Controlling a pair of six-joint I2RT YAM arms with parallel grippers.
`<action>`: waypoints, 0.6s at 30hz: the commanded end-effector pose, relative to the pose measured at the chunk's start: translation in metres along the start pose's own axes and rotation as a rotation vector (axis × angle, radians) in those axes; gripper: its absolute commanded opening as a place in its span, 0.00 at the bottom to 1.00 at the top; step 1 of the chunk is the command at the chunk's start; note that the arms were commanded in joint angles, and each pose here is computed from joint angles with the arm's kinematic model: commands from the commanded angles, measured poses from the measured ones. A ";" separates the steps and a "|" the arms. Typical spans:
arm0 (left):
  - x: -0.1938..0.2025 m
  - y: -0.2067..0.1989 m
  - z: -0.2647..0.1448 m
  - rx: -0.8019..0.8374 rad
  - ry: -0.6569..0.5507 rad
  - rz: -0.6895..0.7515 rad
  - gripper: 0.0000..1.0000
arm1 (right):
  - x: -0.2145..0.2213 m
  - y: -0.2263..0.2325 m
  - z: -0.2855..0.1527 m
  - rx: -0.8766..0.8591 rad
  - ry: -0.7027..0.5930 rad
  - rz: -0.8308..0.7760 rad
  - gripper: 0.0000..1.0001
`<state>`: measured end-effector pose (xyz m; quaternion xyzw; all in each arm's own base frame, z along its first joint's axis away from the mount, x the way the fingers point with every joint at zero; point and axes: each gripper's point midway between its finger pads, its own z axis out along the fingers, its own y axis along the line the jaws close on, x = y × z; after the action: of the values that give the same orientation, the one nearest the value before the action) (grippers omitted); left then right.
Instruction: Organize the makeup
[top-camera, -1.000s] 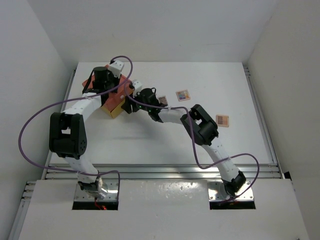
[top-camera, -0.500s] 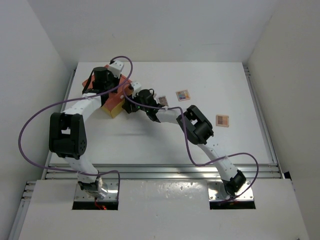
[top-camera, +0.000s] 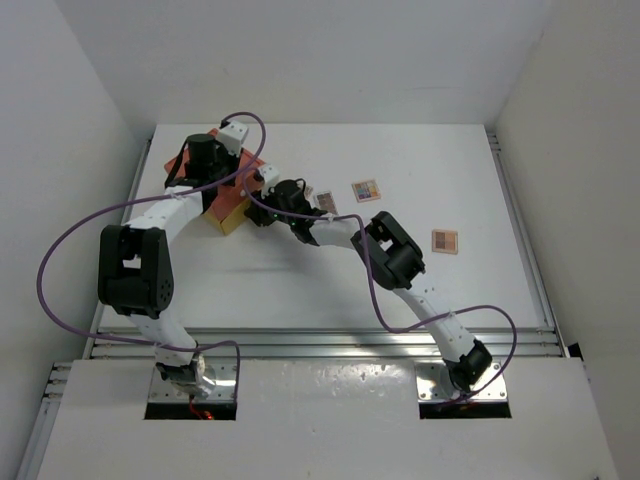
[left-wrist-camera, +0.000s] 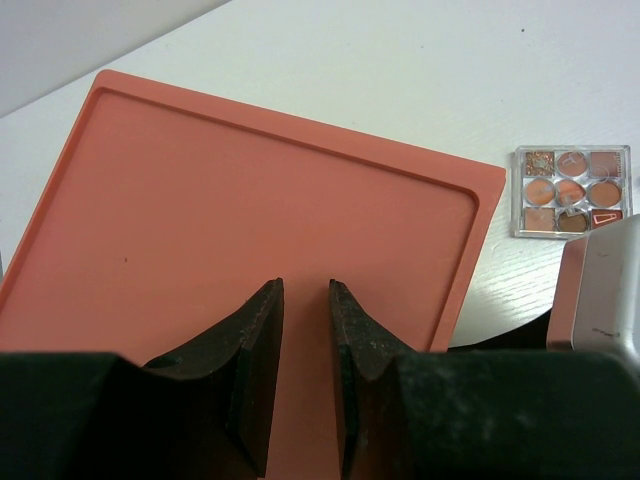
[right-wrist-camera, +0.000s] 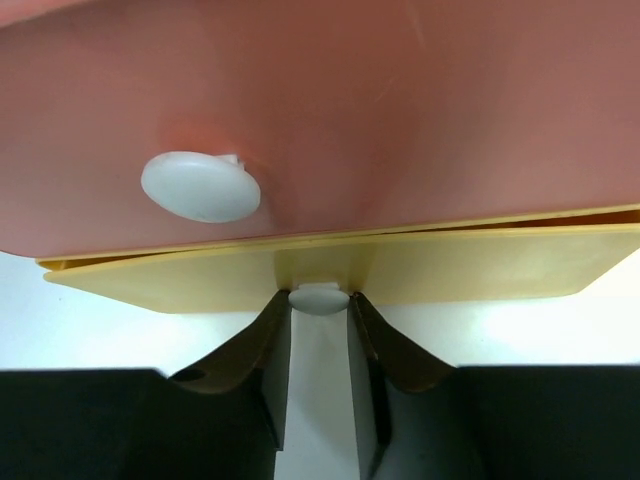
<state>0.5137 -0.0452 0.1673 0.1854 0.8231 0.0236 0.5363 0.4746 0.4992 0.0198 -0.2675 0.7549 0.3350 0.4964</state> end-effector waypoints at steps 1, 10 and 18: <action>0.064 -0.024 -0.008 0.085 0.201 -0.036 0.31 | -0.040 0.001 0.002 -0.006 -0.111 -0.046 0.24; 0.066 -0.024 -0.008 0.088 0.210 -0.037 0.31 | -0.049 0.002 -0.011 -0.005 -0.126 -0.074 0.01; 0.066 -0.024 -0.008 0.088 0.210 -0.037 0.31 | -0.026 0.012 -0.054 -0.035 -0.077 -0.116 0.01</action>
<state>0.5133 -0.0463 0.1672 0.1870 0.8229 0.0210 0.5362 0.4480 0.4705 0.0189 -0.2924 0.7484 0.3188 0.5028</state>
